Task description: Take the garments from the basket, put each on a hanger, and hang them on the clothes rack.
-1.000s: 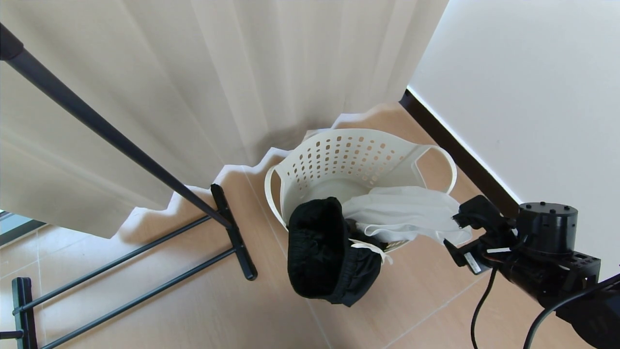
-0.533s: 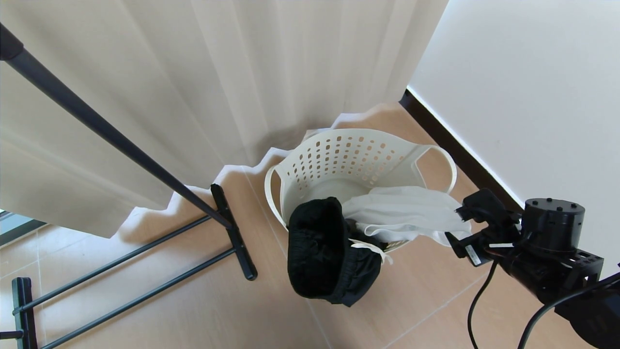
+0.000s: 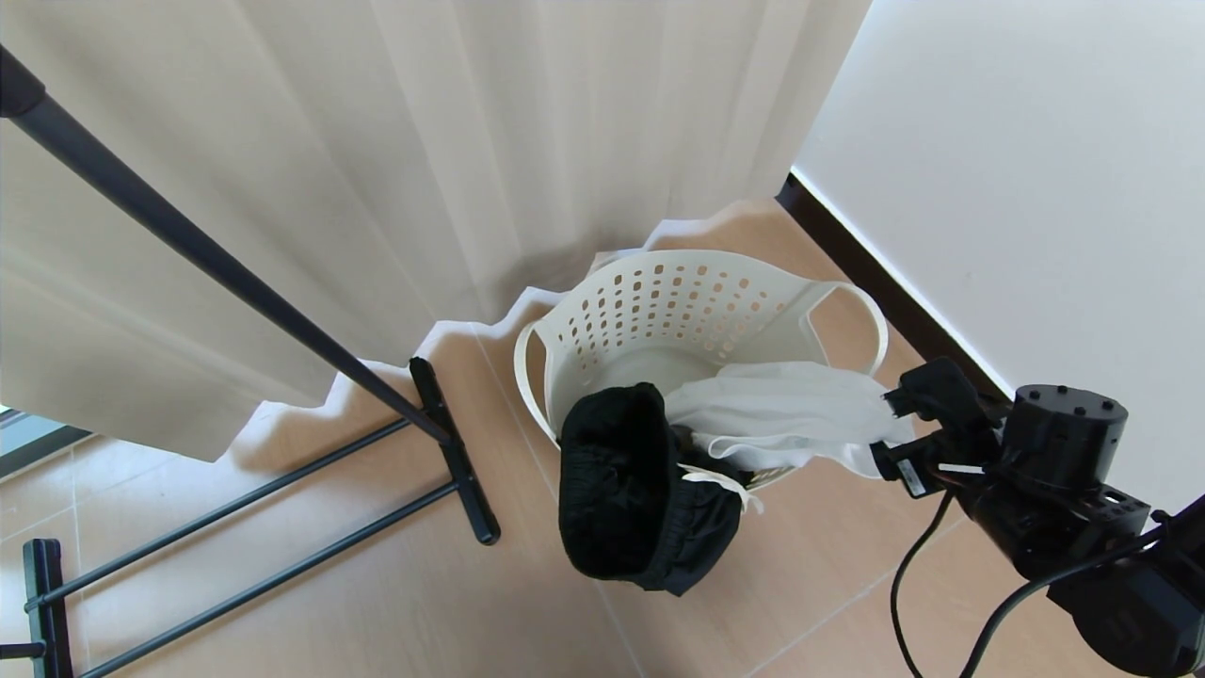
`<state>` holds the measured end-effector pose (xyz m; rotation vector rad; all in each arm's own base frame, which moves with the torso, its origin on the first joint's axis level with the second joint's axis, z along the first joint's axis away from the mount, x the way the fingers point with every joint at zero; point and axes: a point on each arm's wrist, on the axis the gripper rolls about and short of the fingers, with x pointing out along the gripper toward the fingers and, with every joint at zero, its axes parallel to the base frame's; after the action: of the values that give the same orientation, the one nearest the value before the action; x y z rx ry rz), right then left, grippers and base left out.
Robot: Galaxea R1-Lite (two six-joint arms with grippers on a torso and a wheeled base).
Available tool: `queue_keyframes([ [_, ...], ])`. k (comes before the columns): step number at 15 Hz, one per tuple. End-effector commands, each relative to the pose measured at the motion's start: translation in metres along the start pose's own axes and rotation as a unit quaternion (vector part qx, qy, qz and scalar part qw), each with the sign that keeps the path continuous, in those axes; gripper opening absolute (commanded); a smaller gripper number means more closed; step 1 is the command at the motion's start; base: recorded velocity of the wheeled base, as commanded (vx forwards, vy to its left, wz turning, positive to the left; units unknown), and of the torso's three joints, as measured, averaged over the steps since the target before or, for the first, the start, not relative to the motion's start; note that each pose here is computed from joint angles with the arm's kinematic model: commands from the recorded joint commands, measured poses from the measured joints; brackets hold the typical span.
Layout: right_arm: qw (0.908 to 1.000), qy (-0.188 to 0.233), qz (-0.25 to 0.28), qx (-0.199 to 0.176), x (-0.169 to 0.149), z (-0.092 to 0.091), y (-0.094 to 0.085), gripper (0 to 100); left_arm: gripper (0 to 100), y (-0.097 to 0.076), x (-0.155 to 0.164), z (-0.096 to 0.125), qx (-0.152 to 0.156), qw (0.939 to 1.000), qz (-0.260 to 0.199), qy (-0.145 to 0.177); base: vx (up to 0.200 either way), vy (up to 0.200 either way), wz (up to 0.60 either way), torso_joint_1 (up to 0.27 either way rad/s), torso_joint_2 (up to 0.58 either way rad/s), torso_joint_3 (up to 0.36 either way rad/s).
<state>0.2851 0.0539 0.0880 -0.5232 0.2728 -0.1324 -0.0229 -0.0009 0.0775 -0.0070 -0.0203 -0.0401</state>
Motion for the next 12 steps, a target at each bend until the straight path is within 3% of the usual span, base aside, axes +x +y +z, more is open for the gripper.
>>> queue_keyframes([
  [1, 0.9999, 0.014, 0.006, -0.008, 0.005, -0.008, 0.006, 100, 100, 0.0, 0.0, 0.0, 0.0, 1.0, 0.0, 0.0, 0.0, 0.0, 0.0, 0.0, 0.0, 0.0],
  [2, 0.9999, 0.012, 0.005, -0.007, 0.005, -0.008, 0.006, 0, 100, 0.0, 0.0, 0.0, 0.0, 1.0, 0.0, 0.0, 0.0, 0.0, 0.0, 0.0, 0.0, 0.0],
  [8, 0.9999, 0.008, 0.01, -0.008, -0.001, -0.006, 0.007, 0, 100, 0.0, 0.0, 0.0, 0.0, 1.0, 0.0, 0.0, 0.0, 0.0, 0.0, 0.0, 0.0, 0.0],
  [12, 0.999, -0.043, 0.013, 0.0, -0.032, 0.016, 0.004, 0, 100, 0.0, 0.0, 0.0, -0.002, 1.0, 0.001, 0.0, 0.0, 0.0, 0.0, 0.0, 0.0, 0.0],
])
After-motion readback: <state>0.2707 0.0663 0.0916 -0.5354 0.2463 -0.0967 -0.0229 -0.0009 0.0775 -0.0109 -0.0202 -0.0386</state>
